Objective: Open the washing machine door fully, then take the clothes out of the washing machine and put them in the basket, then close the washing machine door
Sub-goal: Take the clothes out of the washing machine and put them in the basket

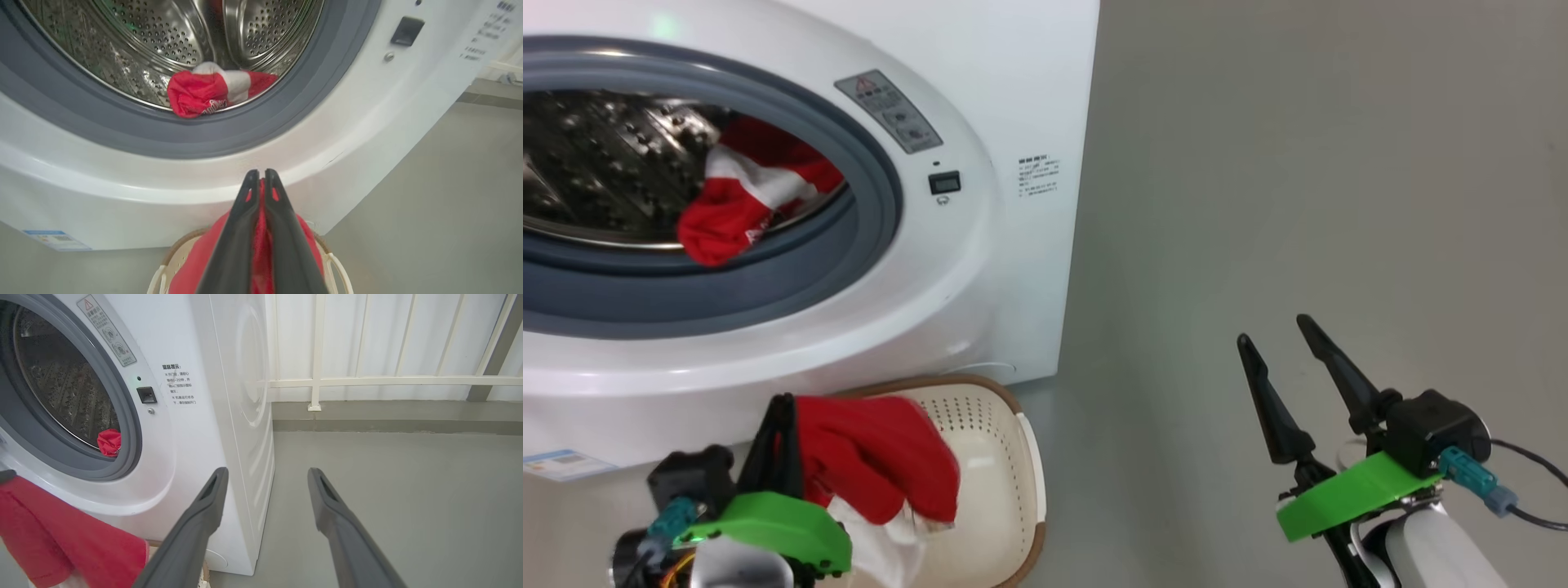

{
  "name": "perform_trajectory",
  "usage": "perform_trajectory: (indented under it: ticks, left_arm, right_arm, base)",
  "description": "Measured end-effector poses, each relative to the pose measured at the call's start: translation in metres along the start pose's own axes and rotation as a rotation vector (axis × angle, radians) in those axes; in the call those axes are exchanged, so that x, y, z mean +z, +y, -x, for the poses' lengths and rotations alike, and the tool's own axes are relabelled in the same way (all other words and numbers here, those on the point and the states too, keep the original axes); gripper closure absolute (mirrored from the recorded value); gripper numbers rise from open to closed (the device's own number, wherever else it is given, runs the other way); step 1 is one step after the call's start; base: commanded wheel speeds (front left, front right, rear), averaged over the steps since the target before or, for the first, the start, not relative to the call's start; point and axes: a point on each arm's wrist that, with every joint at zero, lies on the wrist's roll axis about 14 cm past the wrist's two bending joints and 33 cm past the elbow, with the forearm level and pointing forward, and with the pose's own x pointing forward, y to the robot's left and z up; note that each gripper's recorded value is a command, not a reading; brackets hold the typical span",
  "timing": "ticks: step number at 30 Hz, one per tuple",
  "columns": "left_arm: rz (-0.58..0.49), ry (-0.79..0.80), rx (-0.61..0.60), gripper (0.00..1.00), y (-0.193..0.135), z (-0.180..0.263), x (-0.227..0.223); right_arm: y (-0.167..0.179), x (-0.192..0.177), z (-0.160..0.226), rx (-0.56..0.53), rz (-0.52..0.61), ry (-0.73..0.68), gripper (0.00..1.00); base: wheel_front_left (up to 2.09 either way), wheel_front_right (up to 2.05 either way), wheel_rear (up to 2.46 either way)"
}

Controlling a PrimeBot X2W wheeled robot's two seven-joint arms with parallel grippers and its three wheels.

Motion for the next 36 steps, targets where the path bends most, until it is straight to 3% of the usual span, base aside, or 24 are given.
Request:
perform_trajectory:
  ticks: [13, 34, 35, 36]
  left_arm:
    - [0.048, 0.348, -0.027, 1.00, -0.006, -0.037, -0.113]
    - [0.047, 0.650, -0.039, 1.00, -0.009, -0.052, -0.188]
    - [0.044, 0.659, -0.041, 0.94, -0.010, -0.052, -0.191]
    - [0.042, 0.664, -0.043, 0.76, -0.010, -0.053, -0.193]
  right_arm:
    - [-0.007, -0.017, -0.020, -0.006, 0.005, 0.042, 0.00]
    - [-0.014, -0.039, -0.045, -0.008, 0.013, 0.088, 0.00]
    - [-0.015, -0.041, -0.045, -0.009, 0.012, 0.093, 0.00]
    - [-0.015, -0.043, -0.045, -0.010, 0.011, 0.098, 0.00]
  base:
    - [0.00, 0.00, 0.00]
    - [0.00, 0.00, 0.00]
    - [0.00, 0.00, 0.00]
    - [0.00, 0.00, 0.00]
